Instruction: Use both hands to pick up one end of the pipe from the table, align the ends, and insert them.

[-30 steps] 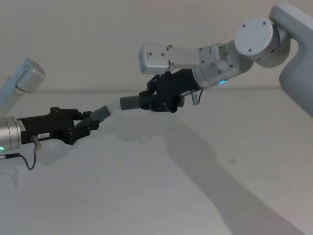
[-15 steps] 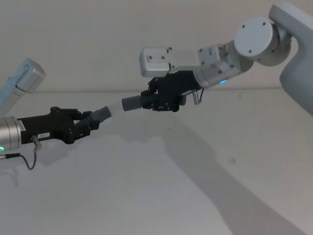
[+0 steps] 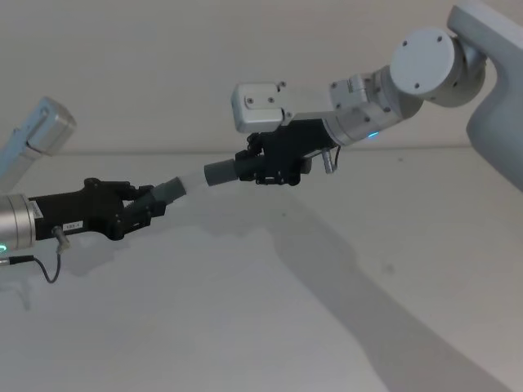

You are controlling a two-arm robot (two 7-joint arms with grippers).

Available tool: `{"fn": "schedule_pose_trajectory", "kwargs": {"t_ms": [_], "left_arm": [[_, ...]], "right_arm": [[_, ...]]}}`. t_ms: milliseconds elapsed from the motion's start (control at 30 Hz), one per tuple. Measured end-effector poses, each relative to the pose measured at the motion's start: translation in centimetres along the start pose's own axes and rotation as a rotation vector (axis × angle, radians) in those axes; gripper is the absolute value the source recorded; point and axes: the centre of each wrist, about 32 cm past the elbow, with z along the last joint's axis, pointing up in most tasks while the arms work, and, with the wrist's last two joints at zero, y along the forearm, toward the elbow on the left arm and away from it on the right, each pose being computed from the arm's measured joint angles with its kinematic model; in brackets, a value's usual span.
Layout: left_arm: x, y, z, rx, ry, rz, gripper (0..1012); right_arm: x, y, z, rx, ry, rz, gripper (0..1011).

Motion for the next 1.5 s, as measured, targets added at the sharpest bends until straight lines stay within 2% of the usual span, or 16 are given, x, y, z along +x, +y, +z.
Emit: {"fn": "schedule_pose_trajectory", "kwargs": {"t_ms": [933, 1500], "left_arm": [[0.00, 0.00, -0.01, 0.000, 0.000, 0.000, 331], [0.00, 0.00, 0.00, 0.000, 0.000, 0.000, 331]], "right_arm": [[0.73, -0.34, 0.54, 0.014, -0.003, 0.019, 255], [0.93, -0.40, 0.03, -0.005, 0.014, 0.031, 255]]}}
